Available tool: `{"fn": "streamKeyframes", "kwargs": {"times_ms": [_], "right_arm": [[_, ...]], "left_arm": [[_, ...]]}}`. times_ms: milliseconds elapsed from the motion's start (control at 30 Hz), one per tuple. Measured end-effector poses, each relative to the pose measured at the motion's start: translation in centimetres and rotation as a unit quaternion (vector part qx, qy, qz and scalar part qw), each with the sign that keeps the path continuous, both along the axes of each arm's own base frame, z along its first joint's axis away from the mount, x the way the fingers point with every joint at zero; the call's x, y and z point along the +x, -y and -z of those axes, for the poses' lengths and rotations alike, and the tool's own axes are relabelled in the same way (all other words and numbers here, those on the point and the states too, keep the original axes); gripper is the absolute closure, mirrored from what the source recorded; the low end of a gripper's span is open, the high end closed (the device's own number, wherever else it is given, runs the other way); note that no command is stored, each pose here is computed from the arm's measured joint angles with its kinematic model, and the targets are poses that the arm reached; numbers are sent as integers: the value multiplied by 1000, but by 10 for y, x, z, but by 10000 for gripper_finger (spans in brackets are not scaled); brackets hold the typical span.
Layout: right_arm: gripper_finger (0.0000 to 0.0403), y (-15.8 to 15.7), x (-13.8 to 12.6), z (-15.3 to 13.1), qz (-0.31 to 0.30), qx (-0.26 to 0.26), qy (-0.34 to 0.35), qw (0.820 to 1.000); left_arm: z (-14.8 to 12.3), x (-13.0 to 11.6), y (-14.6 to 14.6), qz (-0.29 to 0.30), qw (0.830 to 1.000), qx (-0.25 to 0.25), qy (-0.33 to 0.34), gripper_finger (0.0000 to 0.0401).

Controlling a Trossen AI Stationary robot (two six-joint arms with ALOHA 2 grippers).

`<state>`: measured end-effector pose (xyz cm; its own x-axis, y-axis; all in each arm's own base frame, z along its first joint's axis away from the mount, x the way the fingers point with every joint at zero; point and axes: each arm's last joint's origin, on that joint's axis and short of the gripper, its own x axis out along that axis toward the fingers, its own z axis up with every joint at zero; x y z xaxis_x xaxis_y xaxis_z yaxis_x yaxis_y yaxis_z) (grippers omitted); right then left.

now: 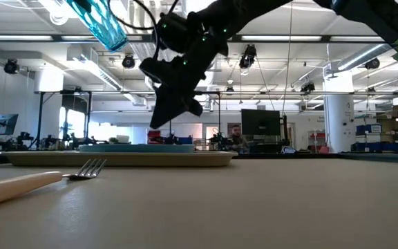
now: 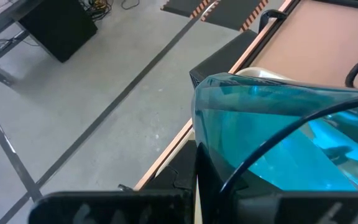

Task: Pick and place plate/cup/fork/spoon on tray
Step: Put the blue cup on the white serving tray to the top right of the light blue plate

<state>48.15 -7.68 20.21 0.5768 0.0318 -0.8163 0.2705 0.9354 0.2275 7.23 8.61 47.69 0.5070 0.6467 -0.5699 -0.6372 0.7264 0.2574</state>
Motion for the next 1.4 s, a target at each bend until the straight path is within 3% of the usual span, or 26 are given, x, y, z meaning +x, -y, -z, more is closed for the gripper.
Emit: {"fn": "streamKeyframes", "kwargs": {"times_ms": [200,367,733,933,1133,1400], "right_arm": [[394,-3,-7,-32,2,-8,37,999],[394,-12,-16,-64,-1,-13,71,997],[394,-45,-38,-124,-20,-41,139,989],[394,-71,-45,-137,-47,-40,155,986],[394,-97,-46,-139,-75,-35,158,984],[394,-119,-47,-139,-89,-38,158,983]], "left_arm": [[7,1,-1,-3,1000,-25,-19,401],[31,5,-12,-57,989,-79,-109,401],[89,42,-56,-83,977,-130,-149,401],[121,59,-79,-88,962,-171,-196,401],[141,62,-100,-119,943,-180,-254,401],[156,63,-121,-102,946,-231,-204,401]]}}
